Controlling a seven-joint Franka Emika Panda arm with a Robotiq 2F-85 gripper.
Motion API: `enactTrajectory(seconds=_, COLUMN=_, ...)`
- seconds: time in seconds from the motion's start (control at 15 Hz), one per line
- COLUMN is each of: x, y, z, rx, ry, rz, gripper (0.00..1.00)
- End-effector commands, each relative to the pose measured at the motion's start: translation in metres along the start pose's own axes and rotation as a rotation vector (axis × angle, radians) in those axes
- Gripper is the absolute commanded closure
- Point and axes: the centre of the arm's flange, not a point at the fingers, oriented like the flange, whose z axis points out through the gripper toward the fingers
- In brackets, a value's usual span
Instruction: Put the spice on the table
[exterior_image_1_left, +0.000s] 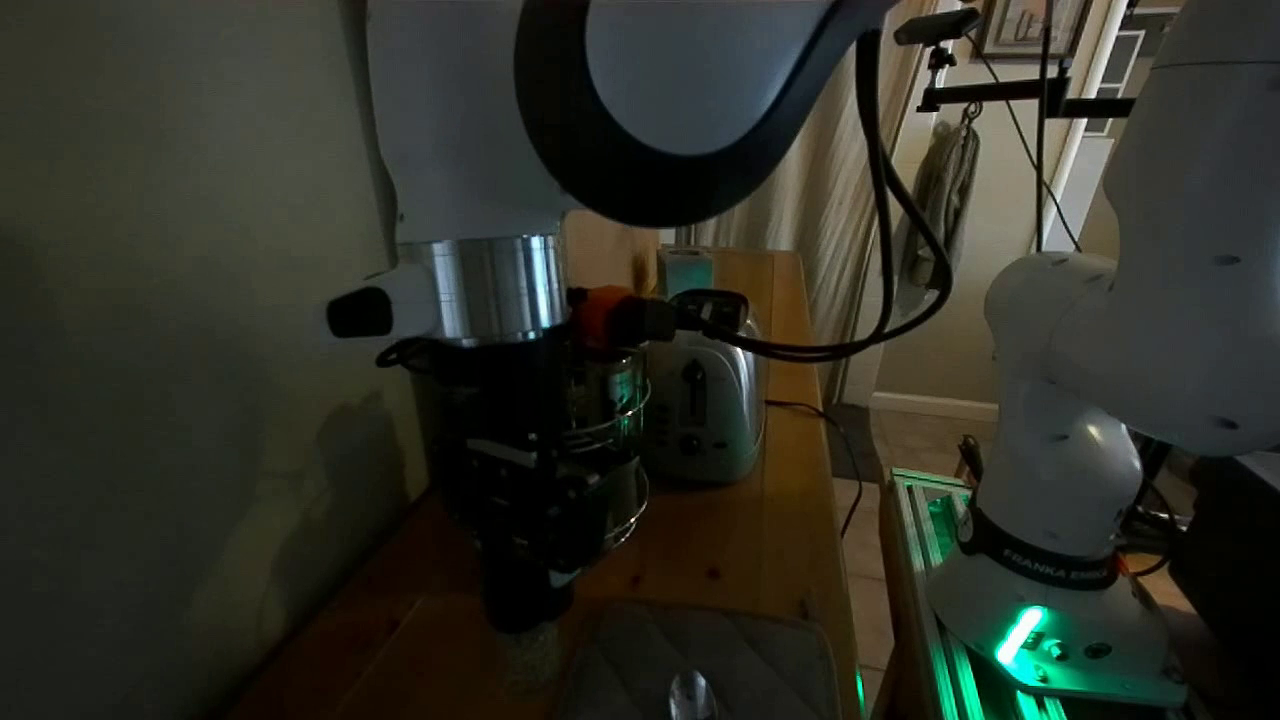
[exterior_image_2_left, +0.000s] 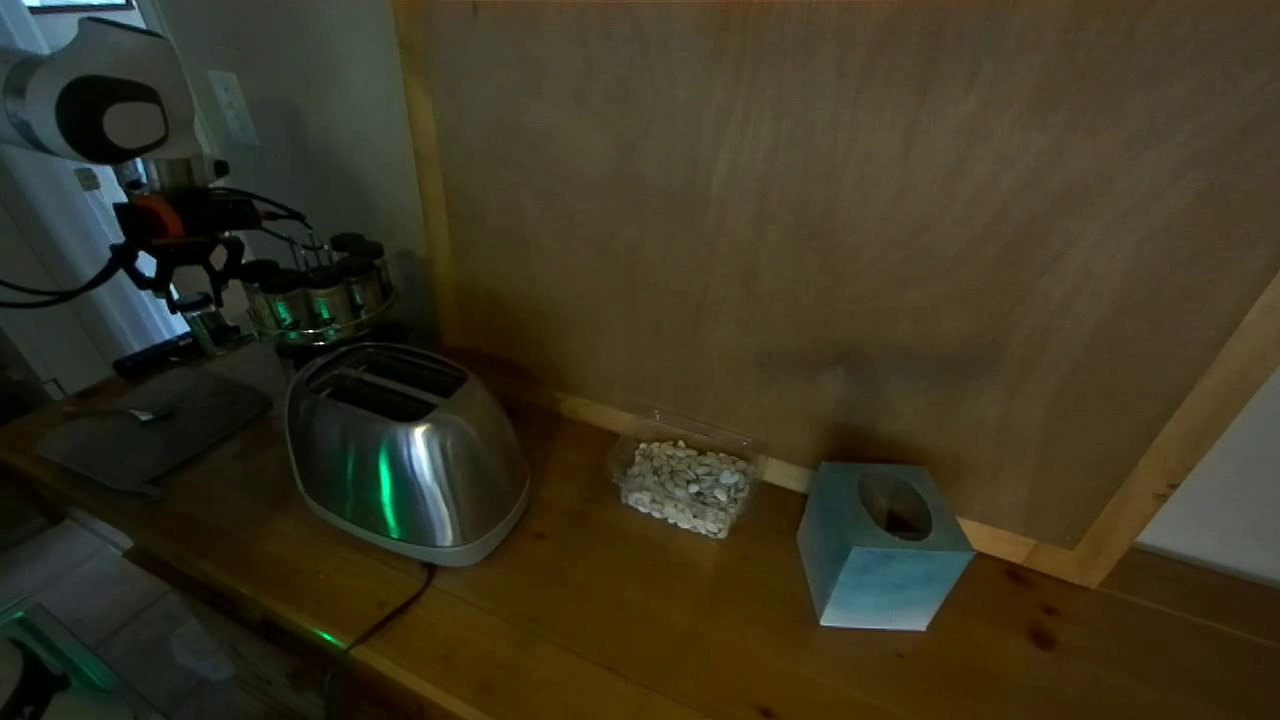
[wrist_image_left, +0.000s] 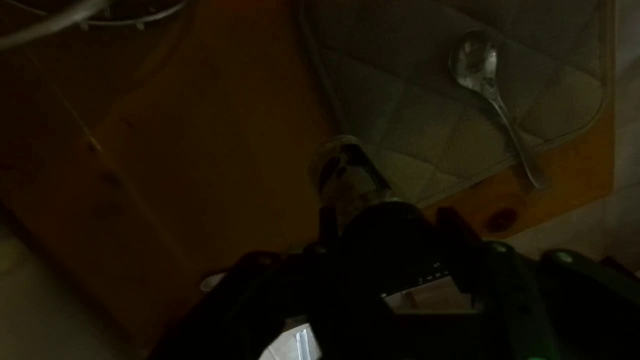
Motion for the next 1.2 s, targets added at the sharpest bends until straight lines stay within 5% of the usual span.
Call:
enactTrajectory(seconds=0.0, x=0.009, y=-0.003, z=0.015, rx=-0.013, ry=0.014, rz=-0.062, gripper=0.73)
enactTrajectory(seconds=1.07, x=0.006, y=0.021, z=0.051, rx=-0.016, ry=0.042, rz=-0.026, gripper=0.73)
enactTrajectory(seconds=1.13, x=0.005, y=0.021, z=0.052, rx=-0.005, ry=0.036, rz=-0.028, gripper=0.23)
